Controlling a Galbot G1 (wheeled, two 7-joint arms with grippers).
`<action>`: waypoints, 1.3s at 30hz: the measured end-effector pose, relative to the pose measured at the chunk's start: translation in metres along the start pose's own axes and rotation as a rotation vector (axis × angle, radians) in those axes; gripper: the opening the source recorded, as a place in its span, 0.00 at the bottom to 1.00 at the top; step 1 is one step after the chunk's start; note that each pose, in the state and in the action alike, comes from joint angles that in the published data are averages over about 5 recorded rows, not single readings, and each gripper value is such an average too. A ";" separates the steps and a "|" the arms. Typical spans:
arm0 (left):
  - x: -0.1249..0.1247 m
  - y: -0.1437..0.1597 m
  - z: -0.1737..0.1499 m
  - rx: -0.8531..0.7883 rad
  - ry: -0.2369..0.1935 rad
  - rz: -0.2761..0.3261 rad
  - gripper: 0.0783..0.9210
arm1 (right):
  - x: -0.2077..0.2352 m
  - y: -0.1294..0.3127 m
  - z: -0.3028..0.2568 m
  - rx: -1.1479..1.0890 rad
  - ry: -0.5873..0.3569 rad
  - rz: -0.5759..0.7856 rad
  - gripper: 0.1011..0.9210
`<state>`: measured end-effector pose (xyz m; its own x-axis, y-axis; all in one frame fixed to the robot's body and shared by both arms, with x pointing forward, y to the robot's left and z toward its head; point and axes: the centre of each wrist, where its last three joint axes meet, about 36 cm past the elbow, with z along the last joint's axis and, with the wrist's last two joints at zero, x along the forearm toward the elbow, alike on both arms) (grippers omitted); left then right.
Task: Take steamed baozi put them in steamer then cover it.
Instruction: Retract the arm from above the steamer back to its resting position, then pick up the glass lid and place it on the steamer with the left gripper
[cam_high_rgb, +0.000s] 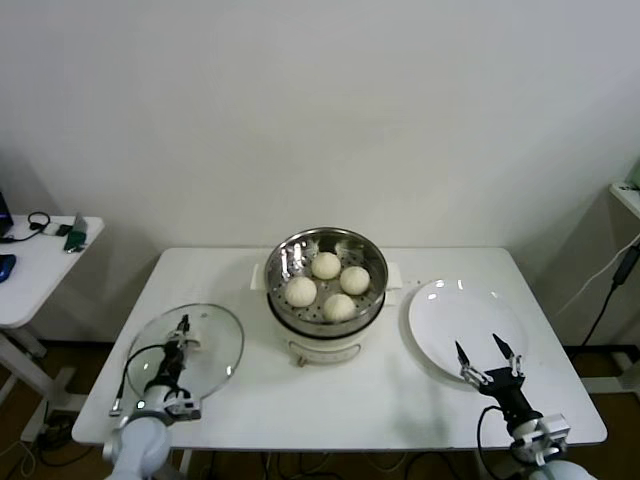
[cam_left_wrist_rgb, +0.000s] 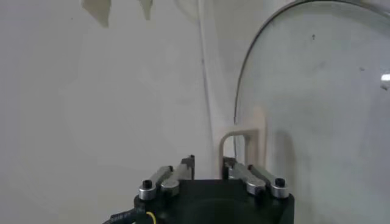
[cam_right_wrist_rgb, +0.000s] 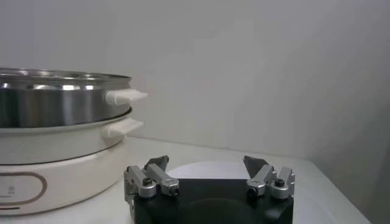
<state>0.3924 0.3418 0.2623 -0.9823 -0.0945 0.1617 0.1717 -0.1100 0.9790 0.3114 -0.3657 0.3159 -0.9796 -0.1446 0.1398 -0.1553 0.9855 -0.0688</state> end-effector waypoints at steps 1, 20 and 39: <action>0.000 0.001 0.000 0.002 0.000 0.000 0.25 | 0.000 0.000 0.000 0.001 0.000 0.001 0.88; 0.024 0.048 0.013 0.007 0.038 -0.101 0.09 | -0.002 -0.032 -0.004 0.056 0.005 0.012 0.88; 0.062 0.189 0.007 0.032 0.160 -0.320 0.09 | -0.036 -0.033 -0.003 0.099 0.009 -0.033 0.88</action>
<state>0.3634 0.3220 0.4579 -0.9613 -0.2145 -0.1730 -0.1479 -0.1281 0.9807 0.3519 -0.3925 0.3156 -0.9726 -0.1754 0.1524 -0.1995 0.9666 -0.1610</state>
